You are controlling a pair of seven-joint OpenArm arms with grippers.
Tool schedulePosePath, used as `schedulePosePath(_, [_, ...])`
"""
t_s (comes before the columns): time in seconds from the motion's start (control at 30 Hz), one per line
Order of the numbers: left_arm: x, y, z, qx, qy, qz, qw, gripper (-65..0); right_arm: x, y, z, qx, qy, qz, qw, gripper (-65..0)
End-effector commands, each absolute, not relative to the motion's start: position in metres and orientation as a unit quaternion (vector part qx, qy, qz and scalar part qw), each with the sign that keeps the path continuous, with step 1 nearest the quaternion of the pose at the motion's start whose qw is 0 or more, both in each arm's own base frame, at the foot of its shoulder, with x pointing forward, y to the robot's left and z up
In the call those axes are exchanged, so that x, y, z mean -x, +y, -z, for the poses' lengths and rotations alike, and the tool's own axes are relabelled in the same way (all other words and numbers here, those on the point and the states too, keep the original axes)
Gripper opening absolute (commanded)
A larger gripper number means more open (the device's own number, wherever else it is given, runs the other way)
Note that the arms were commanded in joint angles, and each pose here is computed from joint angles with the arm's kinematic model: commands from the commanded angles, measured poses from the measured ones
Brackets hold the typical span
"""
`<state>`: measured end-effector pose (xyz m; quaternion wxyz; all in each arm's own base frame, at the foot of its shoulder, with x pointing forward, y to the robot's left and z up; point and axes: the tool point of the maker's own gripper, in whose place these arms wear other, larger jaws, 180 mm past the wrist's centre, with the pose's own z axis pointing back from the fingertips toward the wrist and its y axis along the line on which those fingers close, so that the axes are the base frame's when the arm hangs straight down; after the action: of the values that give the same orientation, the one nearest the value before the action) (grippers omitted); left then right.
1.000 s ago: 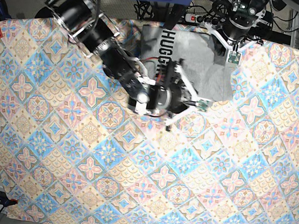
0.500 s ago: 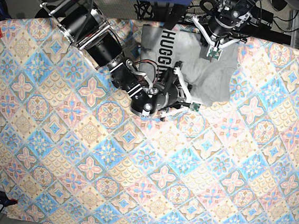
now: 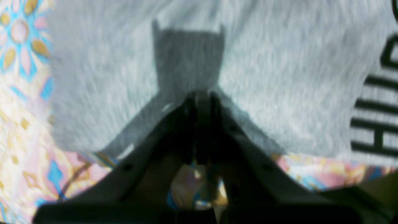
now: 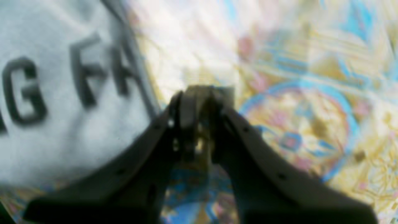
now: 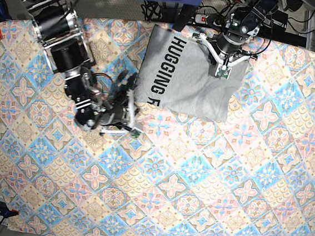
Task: Fold the T-shirt properly
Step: 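Grasp the folded shirt with both grippers and rotate it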
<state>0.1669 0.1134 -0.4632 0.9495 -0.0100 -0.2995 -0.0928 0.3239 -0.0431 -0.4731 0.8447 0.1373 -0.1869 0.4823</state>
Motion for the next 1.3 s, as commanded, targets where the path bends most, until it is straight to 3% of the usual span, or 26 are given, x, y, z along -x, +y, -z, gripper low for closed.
schedulePosePath(0.0, [-0.179,0.115,0.455,0.004,-0.321,0.095,0.942,-65.0,-0.340,-0.040,0.459,-0.137,-0.211,-0.480,0.840,-57.9])
schedulePosePath(0.23, [-0.222,0.120,0.469,-0.017,-0.315,0.080,0.945,-65.0,-0.320,-0.047,0.463,-0.146,-0.218,-0.464,0.846,-57.9])
schedulePosePath(0.6, [-0.294,0.079,0.419,0.024,-0.399,0.053,0.915,-65.0,-0.302,-0.059,0.460,-0.131,-0.215,-0.477,0.842,-57.9])
schedulePosePath(0.77, [-0.269,0.109,0.404,0.011,-0.406,0.053,0.912,-65.0,-0.299,-0.066,0.456,-0.124,-0.220,-0.484,0.838,-57.9])
schedulePosePath(0.97, [-0.231,0.168,0.428,-0.043,-0.363,0.006,0.931,-65.0,-0.291,-0.066,0.460,-0.128,-0.214,-0.484,0.839,-57.9])
schedulePosePath(1.27, [-0.257,0.127,0.453,-0.019,-0.347,0.024,0.937,-65.0,-0.245,-0.068,0.476,-0.144,-0.187,-0.488,0.840,-57.9])
